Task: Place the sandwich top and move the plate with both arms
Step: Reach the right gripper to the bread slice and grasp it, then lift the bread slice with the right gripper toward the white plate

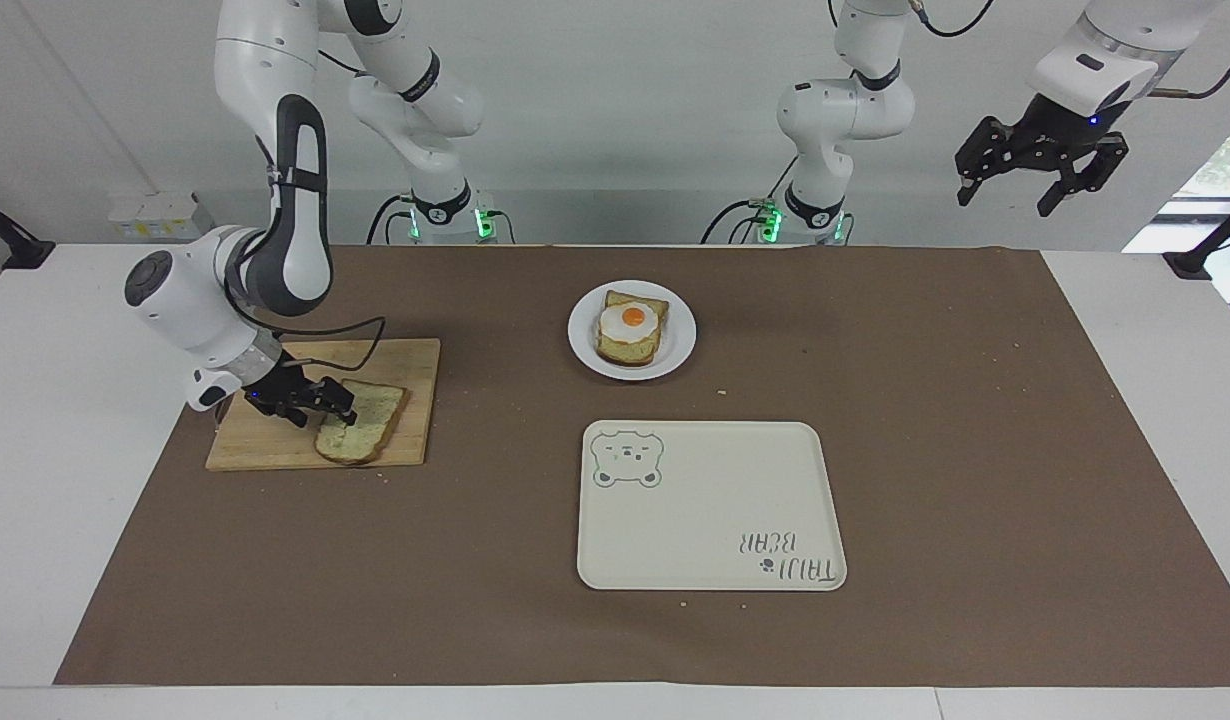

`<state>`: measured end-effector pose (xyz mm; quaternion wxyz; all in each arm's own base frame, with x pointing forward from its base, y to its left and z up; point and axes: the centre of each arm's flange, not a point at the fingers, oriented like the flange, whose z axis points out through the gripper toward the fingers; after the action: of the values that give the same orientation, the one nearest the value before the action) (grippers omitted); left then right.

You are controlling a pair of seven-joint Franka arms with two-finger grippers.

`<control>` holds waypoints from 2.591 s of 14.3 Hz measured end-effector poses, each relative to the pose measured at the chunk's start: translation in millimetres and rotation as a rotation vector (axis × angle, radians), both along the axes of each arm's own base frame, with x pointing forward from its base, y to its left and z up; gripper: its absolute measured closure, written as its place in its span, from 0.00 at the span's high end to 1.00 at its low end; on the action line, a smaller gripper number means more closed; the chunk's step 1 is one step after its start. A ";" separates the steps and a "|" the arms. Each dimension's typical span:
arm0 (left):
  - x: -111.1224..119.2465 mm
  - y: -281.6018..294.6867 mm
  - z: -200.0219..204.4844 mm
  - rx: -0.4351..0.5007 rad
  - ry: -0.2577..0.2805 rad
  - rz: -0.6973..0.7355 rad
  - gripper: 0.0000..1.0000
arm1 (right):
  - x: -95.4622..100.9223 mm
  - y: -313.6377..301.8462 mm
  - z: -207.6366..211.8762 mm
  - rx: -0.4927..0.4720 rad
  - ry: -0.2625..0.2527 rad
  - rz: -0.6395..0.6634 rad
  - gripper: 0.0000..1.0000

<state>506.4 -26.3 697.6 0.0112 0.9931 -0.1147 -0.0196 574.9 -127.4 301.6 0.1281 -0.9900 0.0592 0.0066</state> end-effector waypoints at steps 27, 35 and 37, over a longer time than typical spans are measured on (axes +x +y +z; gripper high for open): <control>0.0 0.0 0.0 0.000 0.000 0.000 1.00 | 4.5 64.6 131.4 0.047 0.130 0.405 0.11; 0.0 0.0 0.0 0.000 0.000 0.000 1.00 | -16.4 203.8 125.1 0.042 0.242 0.449 0.11; 0.0 0.0 0.0 0.000 0.000 0.000 1.00 | -27.6 254.5 123.4 0.004 0.221 0.428 0.11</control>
<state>506.4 -26.3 697.6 0.0112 0.9931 -0.1147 -0.0196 547.3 127.1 425.0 0.1187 -0.9729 -0.1384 0.1420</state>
